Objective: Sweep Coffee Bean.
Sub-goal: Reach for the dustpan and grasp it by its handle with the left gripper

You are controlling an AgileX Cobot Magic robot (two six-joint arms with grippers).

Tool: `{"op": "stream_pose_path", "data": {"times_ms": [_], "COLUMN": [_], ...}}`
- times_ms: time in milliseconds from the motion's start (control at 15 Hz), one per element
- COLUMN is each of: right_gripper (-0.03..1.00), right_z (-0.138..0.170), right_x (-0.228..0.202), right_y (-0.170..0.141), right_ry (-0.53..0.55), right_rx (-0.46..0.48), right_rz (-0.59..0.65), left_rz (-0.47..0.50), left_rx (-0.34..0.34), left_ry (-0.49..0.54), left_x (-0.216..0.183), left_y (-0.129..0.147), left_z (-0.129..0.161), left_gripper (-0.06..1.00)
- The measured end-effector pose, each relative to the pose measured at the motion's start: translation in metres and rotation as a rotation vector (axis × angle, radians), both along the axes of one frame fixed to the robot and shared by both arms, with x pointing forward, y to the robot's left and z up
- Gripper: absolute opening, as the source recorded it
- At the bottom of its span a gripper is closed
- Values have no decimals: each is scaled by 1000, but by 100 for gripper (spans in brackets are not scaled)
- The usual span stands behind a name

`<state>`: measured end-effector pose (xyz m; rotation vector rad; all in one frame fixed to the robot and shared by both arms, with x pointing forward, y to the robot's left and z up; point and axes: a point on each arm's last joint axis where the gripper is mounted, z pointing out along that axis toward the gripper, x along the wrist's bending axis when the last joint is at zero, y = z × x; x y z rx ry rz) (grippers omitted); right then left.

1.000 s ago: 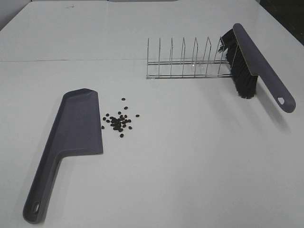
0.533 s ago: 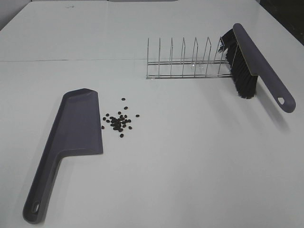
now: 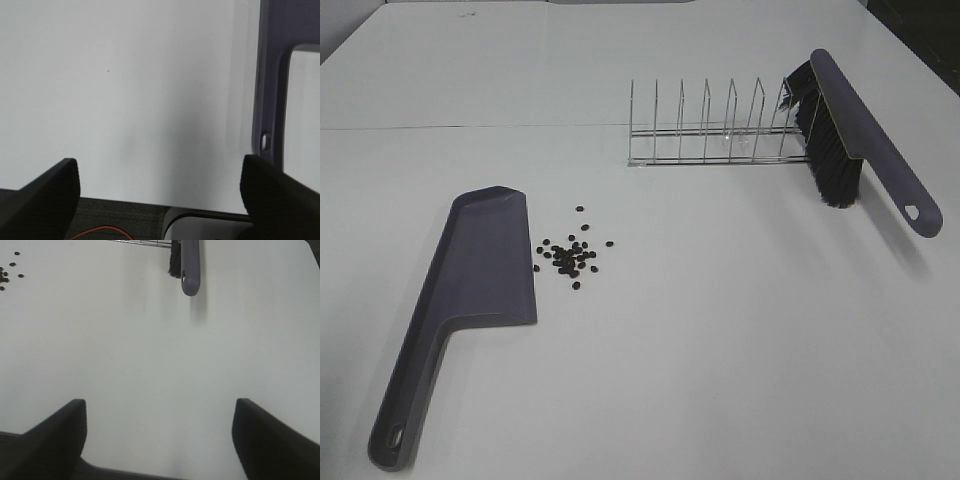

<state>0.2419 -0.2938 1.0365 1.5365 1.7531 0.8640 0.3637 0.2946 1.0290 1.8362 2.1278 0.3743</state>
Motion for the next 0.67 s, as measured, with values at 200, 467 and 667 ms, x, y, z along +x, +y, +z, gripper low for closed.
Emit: {"op": "stream_pose_path", "data": {"times_ms": [200, 467, 667], "right_gripper": [75, 75, 75], "right_z": [0, 0, 0], "right_x": [0, 0, 0], "right_y": [0, 0, 0], "right_ry": [0, 0, 0], "right_rx": [0, 0, 0], "right_rz": [0, 0, 0], "left_rz": [16, 27, -42], "left_rx": [-59, -139, -123], "left_ry": [60, 217, 289], "left_x": [34, 88, 107], "left_y": [-7, -21, -43], "left_z": [-8, -40, -63], "left_gripper": [73, 73, 73]}}
